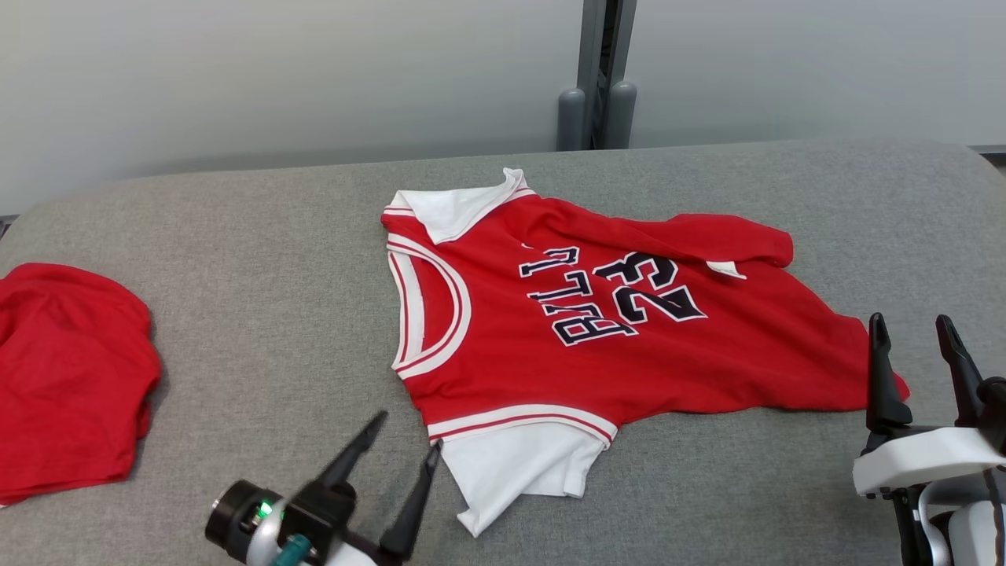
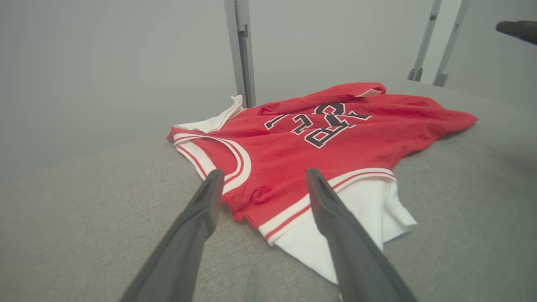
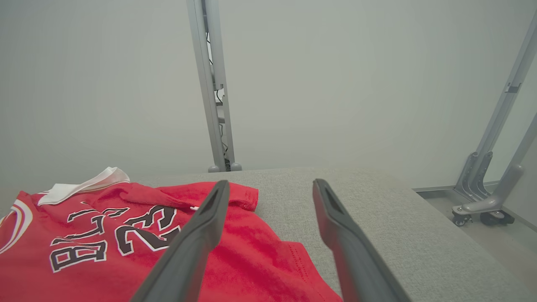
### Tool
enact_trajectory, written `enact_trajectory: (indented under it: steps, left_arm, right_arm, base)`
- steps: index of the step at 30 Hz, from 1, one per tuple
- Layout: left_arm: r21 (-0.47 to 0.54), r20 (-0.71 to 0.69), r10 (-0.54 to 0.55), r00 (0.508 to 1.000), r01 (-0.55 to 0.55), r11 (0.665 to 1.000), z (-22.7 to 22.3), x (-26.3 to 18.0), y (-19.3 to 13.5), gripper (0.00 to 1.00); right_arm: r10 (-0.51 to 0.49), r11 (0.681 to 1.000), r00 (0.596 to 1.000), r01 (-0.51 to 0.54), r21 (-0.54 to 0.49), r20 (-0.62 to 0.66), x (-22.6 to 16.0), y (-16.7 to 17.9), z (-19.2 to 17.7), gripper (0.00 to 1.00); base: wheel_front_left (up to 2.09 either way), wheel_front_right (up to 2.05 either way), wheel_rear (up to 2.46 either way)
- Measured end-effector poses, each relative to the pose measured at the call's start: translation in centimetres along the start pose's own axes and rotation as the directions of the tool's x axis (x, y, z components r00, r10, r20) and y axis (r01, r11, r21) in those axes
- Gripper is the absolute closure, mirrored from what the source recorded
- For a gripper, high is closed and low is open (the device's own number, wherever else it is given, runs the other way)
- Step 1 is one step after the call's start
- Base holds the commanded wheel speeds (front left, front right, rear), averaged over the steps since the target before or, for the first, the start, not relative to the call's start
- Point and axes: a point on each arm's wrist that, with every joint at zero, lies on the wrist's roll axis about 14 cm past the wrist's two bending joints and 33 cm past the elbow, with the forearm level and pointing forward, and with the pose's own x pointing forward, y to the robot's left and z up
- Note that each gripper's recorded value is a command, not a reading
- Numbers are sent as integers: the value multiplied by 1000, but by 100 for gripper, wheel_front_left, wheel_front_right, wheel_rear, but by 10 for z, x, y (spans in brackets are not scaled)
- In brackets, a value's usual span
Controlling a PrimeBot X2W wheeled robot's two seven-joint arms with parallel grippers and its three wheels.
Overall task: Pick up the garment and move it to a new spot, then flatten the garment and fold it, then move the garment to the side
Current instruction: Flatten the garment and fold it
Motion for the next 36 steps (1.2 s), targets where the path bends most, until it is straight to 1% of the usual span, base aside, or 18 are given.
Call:
enact_trajectory:
  steps: [2, 4, 7, 10, 13, 17, 24, 36]
  left_arm:
    - [40, -54, -72, 996, 74, 996, -15, -6, -12, 0]
    - [56, -111, -142, 984, 148, 987, -31, -14, -27, 0]
    - [28, -179, -239, 954, 248, 968, -51, -27, -49, 0]
    - [14, -203, -287, 936, 296, 955, -57, -29, -57, 0]
    - [8, -203, -309, 929, 317, 948, -57, -25, -60, 0]
    - [33, -213, -319, 924, 333, 942, -58, -17, -58, 0]
    - [21, -259, -375, 890, 393, 919, -72, -17, -74, 0]
    - [10, -290, -374, 881, 394, 919, -81, -11, -72, 0]
  right_arm:
    - [1, 1000, 1000, -1, 2, -5, 1, 2, -2, 0]
    - [1, 1000, 1000, -1, 7, -10, 1, 3, -5, 0]
    - [1, 1000, 1000, -1, 9, -15, 2, 4, -7, 0]
    - [5, 1000, 1000, -4, 10, -17, 5, 6, -7, 0]
    - [4, 1000, 1000, -4, 12, -22, 5, 7, -10, 0]
    - [4, 1000, 999, -4, 11, -32, 7, 7, -13, 0]
    - [-2, 1000, 999, 2, 10, -38, 11, 6, -16, 0]
    - [-1, 1000, 998, 1, 7, -58, 14, 7, -24, 0]
  base:
    - [0, 0, 0]
    - [0, 0, 0]
    - [0, 0, 0]
    - [0, 0, 0]
    - [0, 0, 0]
    - [0, 0, 0]
    - [0, 0, 0]
    - [0, 0, 0]
